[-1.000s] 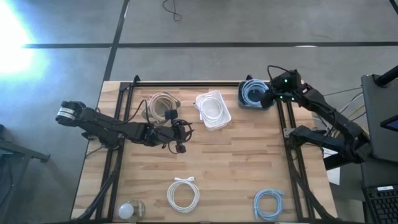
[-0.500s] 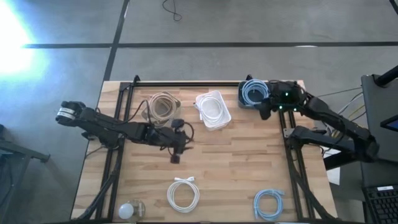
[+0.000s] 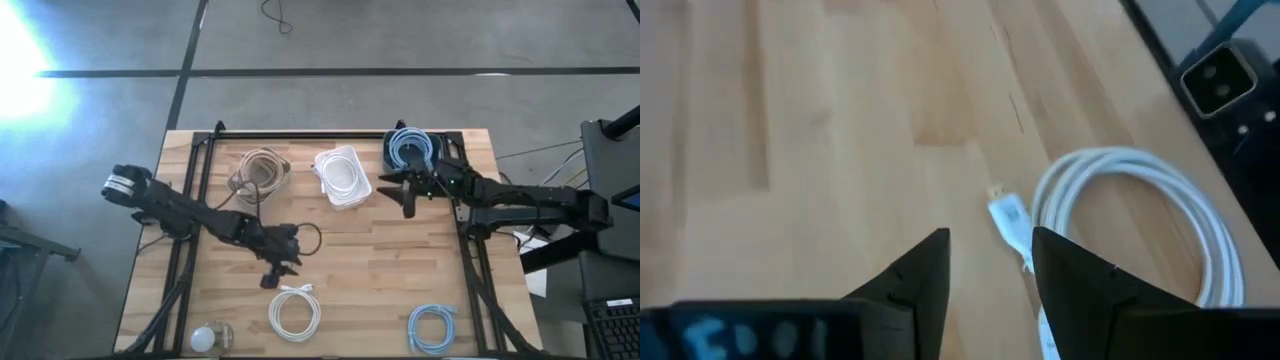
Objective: Sort HDMI cables
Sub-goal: Put the white hdmi cable into the white bin
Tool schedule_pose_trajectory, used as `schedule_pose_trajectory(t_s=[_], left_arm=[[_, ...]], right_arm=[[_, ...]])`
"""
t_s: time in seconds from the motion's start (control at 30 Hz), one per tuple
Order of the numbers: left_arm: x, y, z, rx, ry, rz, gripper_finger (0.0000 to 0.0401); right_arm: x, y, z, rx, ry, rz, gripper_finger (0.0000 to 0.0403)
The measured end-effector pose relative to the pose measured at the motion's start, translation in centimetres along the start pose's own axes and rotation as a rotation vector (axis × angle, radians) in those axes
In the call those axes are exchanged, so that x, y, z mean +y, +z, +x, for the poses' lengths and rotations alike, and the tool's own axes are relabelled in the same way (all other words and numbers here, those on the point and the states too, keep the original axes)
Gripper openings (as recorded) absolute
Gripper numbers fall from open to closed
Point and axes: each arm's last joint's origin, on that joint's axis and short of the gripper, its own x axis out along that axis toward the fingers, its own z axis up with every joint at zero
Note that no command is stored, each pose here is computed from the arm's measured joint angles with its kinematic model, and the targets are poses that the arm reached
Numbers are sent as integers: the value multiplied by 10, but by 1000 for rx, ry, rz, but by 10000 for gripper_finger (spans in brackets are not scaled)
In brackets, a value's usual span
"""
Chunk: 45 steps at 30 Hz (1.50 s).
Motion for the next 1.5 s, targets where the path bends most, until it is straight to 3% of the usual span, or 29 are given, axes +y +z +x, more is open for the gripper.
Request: schedule_pose_trajectory(t_s=[0.13, 0.47, 0.93, 1.03, 1.2, 1.33, 1.5], left_arm=[[-3, -8, 14, 47, -20, -65, 147], [-26, -30, 46, 175, -145, -187, 147], [-25, -49, 69, 234, -123, -191, 147], [-24, -52, 70, 243, -100, -176, 131], [-18, -47, 64, 214, -73, -128, 55], [-5, -37, 51, 154, 79, -131, 48], [9, -7, 17, 39, 358, 1, 48]], right_arm=[[5, -2, 9, -45, 54, -37, 221], [7, -24, 24, 93, 61, -63, 221], [25, 25, 29, -59, 99, -294, 221], [26, 28, 29, -70, 100, -314, 221], [26, 29, 29, -72, 100, -319, 221], [26, 29, 29, -73, 100, -331, 221], [26, 29, 29, -72, 100, -315, 221]])
